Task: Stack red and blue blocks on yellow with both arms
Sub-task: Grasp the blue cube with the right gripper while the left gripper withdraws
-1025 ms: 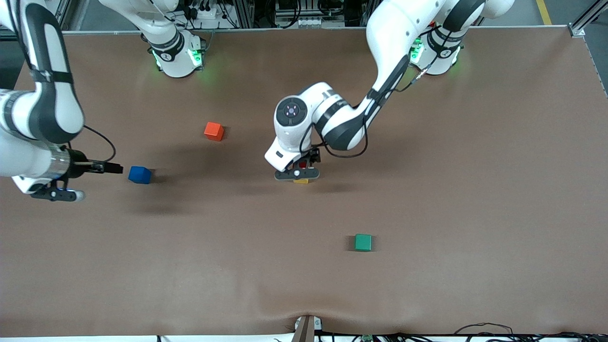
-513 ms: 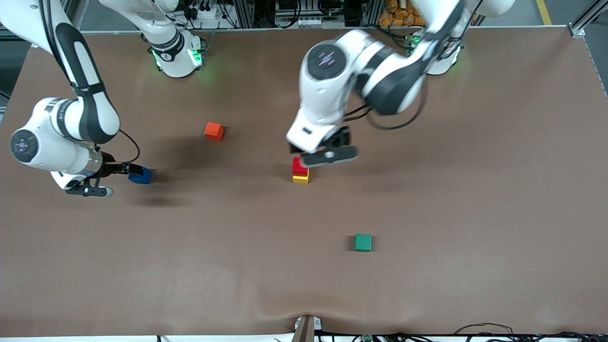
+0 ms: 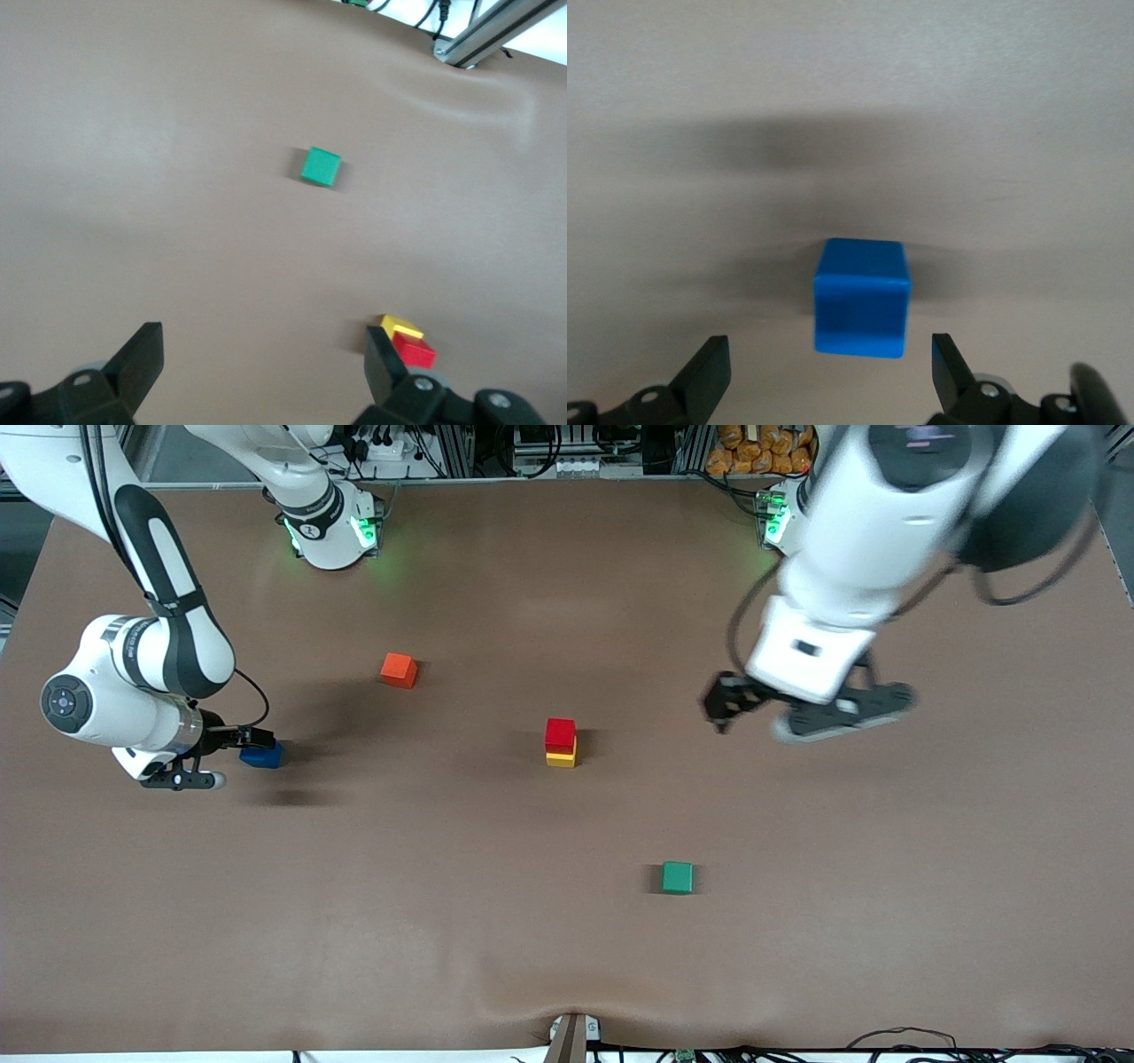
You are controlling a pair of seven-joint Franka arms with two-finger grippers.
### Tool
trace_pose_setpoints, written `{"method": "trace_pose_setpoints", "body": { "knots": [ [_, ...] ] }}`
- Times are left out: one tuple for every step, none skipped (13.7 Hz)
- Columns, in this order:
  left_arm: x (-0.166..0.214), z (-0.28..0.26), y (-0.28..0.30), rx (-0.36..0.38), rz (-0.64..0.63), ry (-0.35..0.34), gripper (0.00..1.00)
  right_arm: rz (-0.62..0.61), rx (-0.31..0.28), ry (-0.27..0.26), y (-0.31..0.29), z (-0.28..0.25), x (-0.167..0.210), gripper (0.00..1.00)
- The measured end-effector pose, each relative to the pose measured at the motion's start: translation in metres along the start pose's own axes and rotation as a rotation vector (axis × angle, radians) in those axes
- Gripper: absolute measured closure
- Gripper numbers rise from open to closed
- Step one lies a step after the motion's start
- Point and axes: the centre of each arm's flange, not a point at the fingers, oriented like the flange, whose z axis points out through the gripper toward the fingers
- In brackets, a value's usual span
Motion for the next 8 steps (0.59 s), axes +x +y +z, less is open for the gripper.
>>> {"method": "trace_pose_setpoints", "body": {
  "knots": [
    [0.008, -0.003, -0.015, 0.009, 0.013, -0.004, 0.0, 0.004, 0.003, -0.006, 0.008, 0.005, -0.001, 0.0],
    [0.012, -0.006, -0.026, 0.02, 0.023, -0.013, 0.0, 0.009, 0.006, -0.014, 0.012, 0.01, -0.001, 0.0],
    [0.013, -0.009, -0.036, 0.03, 0.035, -0.022, 0.0, 0.012, 0.008, -0.02, 0.015, 0.014, -0.002, 0.0],
    [0.014, -0.014, -0.044, 0.039, 0.053, -0.032, 0.0, 0.015, 0.01, -0.025, 0.015, 0.017, -0.002, 0.0],
    [0.014, -0.02, -0.054, 0.049, 0.081, -0.042, 0.0, 0.02, 0.011, -0.029, 0.016, 0.02, -0.002, 0.0],
    [0.014, -0.026, -0.065, 0.06, 0.109, -0.056, 0.0, 0.023, 0.012, -0.031, 0.016, 0.022, -0.002, 0.0],
    [0.014, -0.031, -0.077, 0.074, 0.135, -0.076, 0.0, 0.027, 0.011, -0.028, 0.016, 0.025, -0.003, 0.06],
    [0.015, -0.035, -0.09, 0.085, 0.156, -0.094, 0.0, 0.029, 0.009, -0.018, 0.016, 0.027, -0.003, 0.06]
  ]
}}
